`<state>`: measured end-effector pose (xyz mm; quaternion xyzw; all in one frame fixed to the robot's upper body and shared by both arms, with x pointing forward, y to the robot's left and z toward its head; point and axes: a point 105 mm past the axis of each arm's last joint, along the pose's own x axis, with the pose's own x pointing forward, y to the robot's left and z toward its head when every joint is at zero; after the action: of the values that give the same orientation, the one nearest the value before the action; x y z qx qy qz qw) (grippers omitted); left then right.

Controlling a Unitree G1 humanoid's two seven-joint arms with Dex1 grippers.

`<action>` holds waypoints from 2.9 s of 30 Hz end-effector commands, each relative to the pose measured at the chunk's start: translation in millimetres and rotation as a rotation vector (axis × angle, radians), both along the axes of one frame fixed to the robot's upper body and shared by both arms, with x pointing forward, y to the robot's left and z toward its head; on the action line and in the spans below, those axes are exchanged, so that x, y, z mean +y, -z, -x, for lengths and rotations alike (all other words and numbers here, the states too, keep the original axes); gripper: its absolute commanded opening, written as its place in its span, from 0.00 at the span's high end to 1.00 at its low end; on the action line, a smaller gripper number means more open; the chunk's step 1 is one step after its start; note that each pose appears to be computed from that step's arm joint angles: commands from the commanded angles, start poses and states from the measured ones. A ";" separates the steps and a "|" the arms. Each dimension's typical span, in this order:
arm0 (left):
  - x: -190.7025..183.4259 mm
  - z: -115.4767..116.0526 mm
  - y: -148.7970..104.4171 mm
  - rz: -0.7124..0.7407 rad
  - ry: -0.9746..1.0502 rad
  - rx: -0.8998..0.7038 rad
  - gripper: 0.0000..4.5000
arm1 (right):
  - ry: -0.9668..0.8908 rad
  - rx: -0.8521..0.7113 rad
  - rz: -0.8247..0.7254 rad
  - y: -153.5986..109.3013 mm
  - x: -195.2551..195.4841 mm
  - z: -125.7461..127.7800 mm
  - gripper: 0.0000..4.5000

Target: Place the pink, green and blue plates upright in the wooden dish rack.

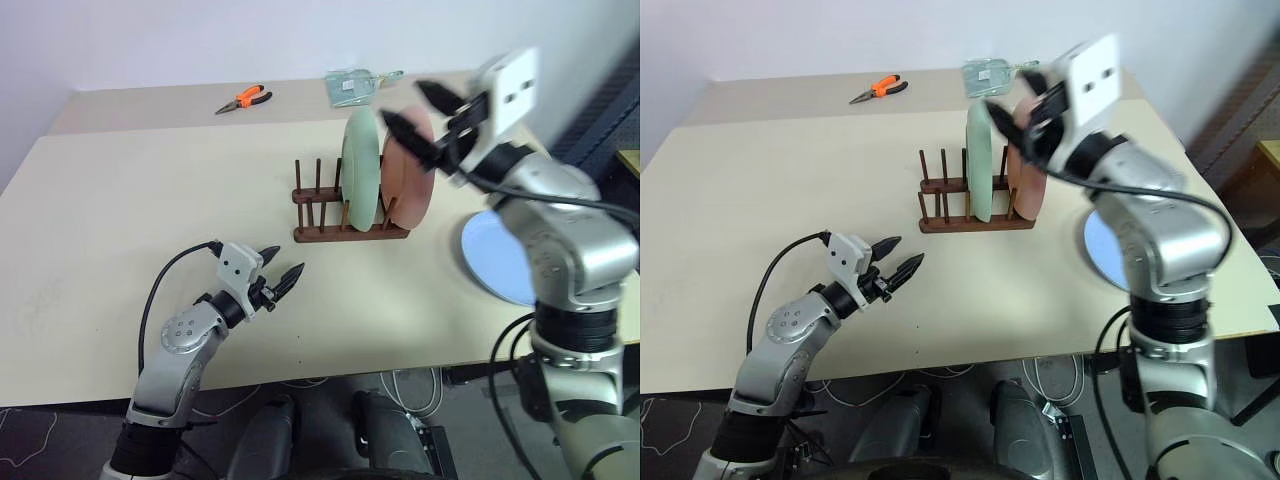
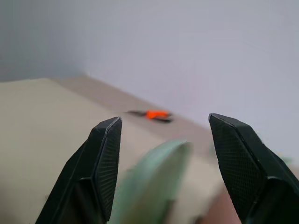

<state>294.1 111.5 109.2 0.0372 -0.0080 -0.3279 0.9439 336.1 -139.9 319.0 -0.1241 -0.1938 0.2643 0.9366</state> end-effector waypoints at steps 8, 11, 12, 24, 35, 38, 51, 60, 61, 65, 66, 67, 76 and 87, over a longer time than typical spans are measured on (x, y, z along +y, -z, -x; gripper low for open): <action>-11.4 -9.9 -1.3 -0.034 0.053 -0.042 0.35 | 0.383 0.340 0.287 111.9 -120.9 20.0 0.03; -13.9 -12.6 -0.5 -0.039 0.066 -0.045 0.35 | 0.356 0.423 0.397 153.3 -108.1 30.5 0.01; -14.5 -13.3 -0.5 -0.039 0.068 -0.046 0.35 | 0.362 0.448 0.392 163.7 -105.8 31.7 0.01; -17.8 -12.3 -1.4 -0.039 0.077 -0.058 0.35 | 0.571 0.497 0.549 213.0 -122.2 24.2 0.41; -15.1 -13.7 0.0 -0.039 0.049 -0.058 0.35 | 0.657 0.254 0.630 168.1 -111.6 6.6 0.99; -12.0 -16.5 -1.2 -0.041 0.031 -0.066 0.35 | 0.703 -0.034 0.702 103.5 -104.9 -3.8 0.99; 46.8 -52.1 -18.0 -0.112 -0.289 -0.216 0.35 | -0.238 -0.313 -0.224 -84.3 45.1 38.7 0.99; 81.6 -45.1 -12.5 -0.138 -0.426 -0.226 0.35 | -0.553 0.233 -0.701 -31.4 133.0 10.8 0.99; 82.0 -43.0 -11.0 -0.143 -0.424 -0.224 0.35 | -0.571 0.257 -0.708 -28.4 139.6 11.4 0.99; 83.9 -37.4 -8.3 -0.146 -0.431 -0.217 0.35 | -0.649 0.270 -0.748 -28.6 145.4 37.8 0.99; 84.0 -36.2 -8.1 -0.146 -0.433 -0.216 0.35 | -0.658 0.263 -0.756 -29.8 146.1 50.3 0.99; 84.3 -35.3 -7.9 -0.145 -0.434 -0.215 0.35 | -0.662 0.269 -0.771 -29.7 146.5 60.4 0.99; 82.6 -31.4 -9.1 -0.140 -0.429 -0.216 0.35 | -0.691 0.433 -0.856 -12.4 148.2 174.5 0.99; 71.3 -33.1 -11.7 -0.134 -0.380 -0.220 0.35 | -0.439 0.526 -0.823 -30.5 149.1 48.3 0.99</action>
<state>326.1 188.7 106.0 0.1337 -0.0552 -0.1293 0.9810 294.5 7.7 330.1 0.3728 -0.0281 0.3461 0.8605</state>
